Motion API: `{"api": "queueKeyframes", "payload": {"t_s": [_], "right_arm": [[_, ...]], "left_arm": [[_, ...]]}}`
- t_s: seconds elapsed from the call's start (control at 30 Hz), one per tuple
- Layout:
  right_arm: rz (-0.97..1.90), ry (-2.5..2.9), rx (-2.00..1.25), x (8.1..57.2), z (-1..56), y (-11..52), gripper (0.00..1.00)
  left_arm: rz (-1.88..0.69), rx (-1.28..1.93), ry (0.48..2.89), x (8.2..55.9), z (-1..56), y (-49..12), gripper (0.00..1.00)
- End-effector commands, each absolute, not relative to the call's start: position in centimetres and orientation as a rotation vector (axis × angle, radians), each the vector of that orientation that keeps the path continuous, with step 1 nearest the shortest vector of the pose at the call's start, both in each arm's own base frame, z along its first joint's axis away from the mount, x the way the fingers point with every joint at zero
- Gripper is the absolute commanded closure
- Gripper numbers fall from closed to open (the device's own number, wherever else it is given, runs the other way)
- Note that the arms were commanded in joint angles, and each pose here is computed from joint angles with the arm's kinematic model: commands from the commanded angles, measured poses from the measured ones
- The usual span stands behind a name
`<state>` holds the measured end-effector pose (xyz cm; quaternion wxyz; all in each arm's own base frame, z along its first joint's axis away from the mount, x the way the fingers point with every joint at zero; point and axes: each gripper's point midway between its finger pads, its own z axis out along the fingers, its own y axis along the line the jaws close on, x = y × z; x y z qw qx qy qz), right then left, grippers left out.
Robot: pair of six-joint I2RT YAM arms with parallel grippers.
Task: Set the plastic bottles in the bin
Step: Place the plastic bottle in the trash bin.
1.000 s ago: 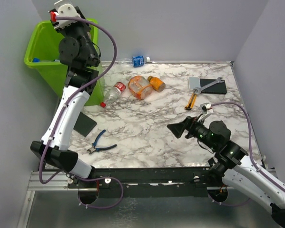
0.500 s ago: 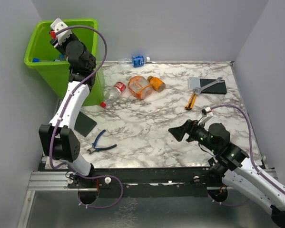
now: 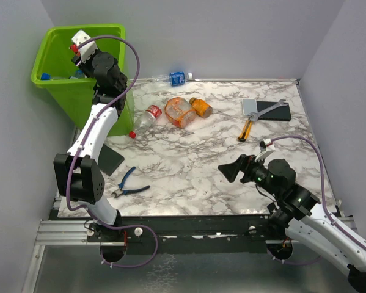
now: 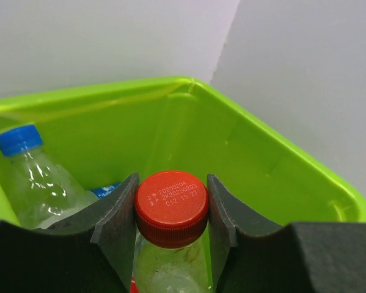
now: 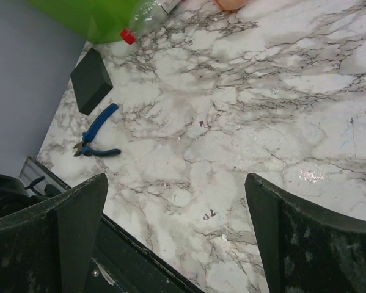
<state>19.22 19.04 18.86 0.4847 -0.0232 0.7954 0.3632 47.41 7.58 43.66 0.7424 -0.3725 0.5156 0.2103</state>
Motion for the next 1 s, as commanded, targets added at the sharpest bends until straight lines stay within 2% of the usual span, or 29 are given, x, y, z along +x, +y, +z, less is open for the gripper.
{"api": "queueKeyframes", "payload": {"t_s": [0.0, 0.07, 0.13, 0.33, 0.37, 0.5, 0.63, 0.83, 0.97], "right_arm": [[0.824, 1.953, -0.053, 19.5, 18.1, 18.4, 0.02], [0.815, 1.955, -0.051, 19.6, 18.0, 18.3, 0.02], [0.807, 1.955, -0.048, 19.7, 18.0, 18.3, 0.02], [0.806, 1.958, -0.047, 19.9, 18.1, 18.5, 0.02], [0.806, 1.955, -0.049, 20.0, 18.1, 18.5, 0.02], [0.804, 1.955, -0.054, 20.2, 18.3, 18.8, 0.02], [0.793, 1.949, -0.057, 20.5, 18.6, 18.8, 0.02], [0.765, 1.919, -0.038, 21.4, 19.5, 18.7, 0.02], [0.760, 1.908, -0.018, 22.2, 20.0, 19.0, 0.02]], "left_arm": [[0.413, -0.801, 1.167, 48.5, 42.7, 7.0, 0.66], [0.387, -0.780, 1.172, 48.8, 43.4, 6.6, 0.48], [0.364, -0.765, 1.165, 48.9, 44.4, 6.3, 0.35], [0.311, -0.754, 1.118, 47.9, 47.5, 5.9, 0.04], [0.303, -0.752, 1.108, 47.6, 48.1, 5.7, 0.01], [0.255, -0.703, 1.079, 46.5, 51.1, 3.9, 0.01], [0.175, -0.595, 1.057, 44.6, 54.7, -0.6, 0.01], [0.050, -0.289, 1.098, 41.2, 57.0, -11.8, 0.01], [0.045, -0.017, 1.175, 38.3, 54.2, -19.8, 0.01]]}}
